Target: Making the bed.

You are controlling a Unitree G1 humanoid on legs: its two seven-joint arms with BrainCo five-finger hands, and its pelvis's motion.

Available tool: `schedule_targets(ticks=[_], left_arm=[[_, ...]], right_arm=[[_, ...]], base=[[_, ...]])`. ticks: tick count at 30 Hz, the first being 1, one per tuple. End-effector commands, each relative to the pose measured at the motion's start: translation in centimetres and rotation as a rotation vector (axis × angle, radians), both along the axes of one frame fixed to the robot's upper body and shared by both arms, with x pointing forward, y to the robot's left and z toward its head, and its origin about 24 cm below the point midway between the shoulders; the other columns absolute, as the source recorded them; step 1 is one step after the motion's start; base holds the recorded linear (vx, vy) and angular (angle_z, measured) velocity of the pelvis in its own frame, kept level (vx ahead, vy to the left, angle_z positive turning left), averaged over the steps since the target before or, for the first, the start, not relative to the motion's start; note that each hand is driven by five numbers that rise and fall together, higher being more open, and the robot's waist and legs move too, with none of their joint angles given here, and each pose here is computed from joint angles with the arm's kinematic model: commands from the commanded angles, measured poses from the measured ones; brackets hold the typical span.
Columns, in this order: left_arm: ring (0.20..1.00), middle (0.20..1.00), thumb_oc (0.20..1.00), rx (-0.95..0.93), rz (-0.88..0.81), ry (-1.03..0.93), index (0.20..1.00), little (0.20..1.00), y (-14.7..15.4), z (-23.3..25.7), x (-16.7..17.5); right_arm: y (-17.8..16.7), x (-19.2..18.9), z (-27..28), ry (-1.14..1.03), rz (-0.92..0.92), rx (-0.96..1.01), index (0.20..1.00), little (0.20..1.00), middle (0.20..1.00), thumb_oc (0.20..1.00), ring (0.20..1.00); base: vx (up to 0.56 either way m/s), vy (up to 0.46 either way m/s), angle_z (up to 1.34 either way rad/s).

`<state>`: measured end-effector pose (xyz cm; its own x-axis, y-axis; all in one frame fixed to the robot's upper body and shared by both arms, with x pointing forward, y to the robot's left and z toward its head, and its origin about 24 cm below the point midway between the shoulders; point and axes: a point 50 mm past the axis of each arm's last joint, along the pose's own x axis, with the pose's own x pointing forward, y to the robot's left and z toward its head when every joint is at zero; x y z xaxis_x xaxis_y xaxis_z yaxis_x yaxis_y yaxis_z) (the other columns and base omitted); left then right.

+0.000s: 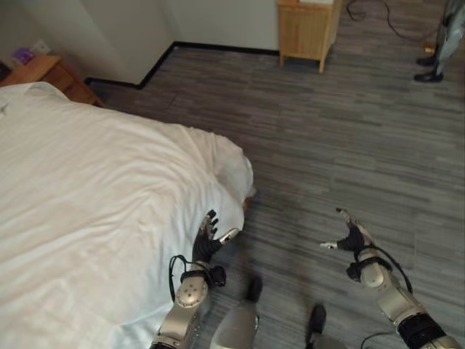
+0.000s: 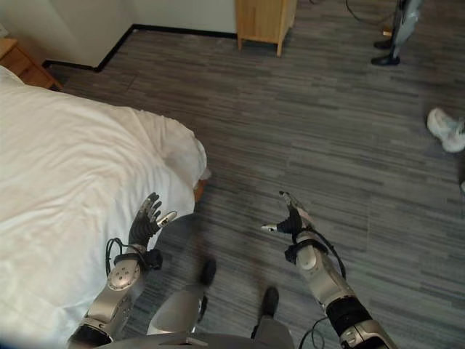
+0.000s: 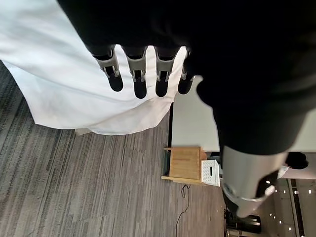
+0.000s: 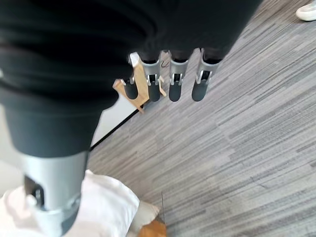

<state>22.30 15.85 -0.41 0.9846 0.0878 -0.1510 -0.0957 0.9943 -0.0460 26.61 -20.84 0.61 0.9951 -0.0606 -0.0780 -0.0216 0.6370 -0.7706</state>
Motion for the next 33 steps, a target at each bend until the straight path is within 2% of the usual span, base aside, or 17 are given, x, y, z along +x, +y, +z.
schedule_targets(ticks=[1,6,13,14,15,25,33], left_arm=[[1.000,1.000,1.000,-0.059,0.038,-0.140,1.000,1.000,0.4,2.5,0.7],[1.000,1.000,1.000,-0.049,0.066,-0.169,1.000,1.000,1.3,3.2,0.8],[1.000,1.000,1.000,0.039,0.073,-0.201,1.000,1.000,2.3,4.5,1.2],[1.000,1.000,1.000,0.072,0.107,-0.254,1.000,1.000,3.5,5.8,1.4],[1.000,1.000,1.000,0.097,0.108,-0.284,1.000,1.000,3.5,6.6,1.8],[1.000,1.000,1.000,0.120,0.074,-0.232,1.000,1.000,4.0,5.7,1.5],[1.000,1.000,1.000,0.098,0.060,-0.276,1.000,1.000,4.2,7.0,2.0]], right_arm=[[2.3,1.5,3.4,-0.185,0.101,0.017,1.000,1.000,1.000,1.000,1.000],[2.7,1.7,4.2,-0.231,0.091,0.048,1.000,1.000,1.000,1.000,1.000],[2.7,0.7,3.9,-0.228,0.038,0.161,1.000,1.000,1.000,1.000,1.000],[0.6,-0.4,8.4,-0.391,0.043,0.216,1.000,1.000,1.000,1.000,1.000],[1.7,-0.8,9.3,-0.430,0.079,0.263,1.000,1.000,1.000,1.000,1.000],[2.1,-1.8,5.7,-0.284,0.037,0.382,1.000,1.000,1.000,1.000,1.000],[2.3,0.3,6.9,-0.307,0.069,0.350,1.000,1.000,1.000,1.000,1.000]], base=[[0.21,0.080,-0.74],[0.36,0.124,-0.66],[0.35,0.106,-0.02],[0.33,0.001,0.20],[0.44,-0.019,0.22],[0.48,-0.161,0.14],[0.28,-0.074,-0.03]])
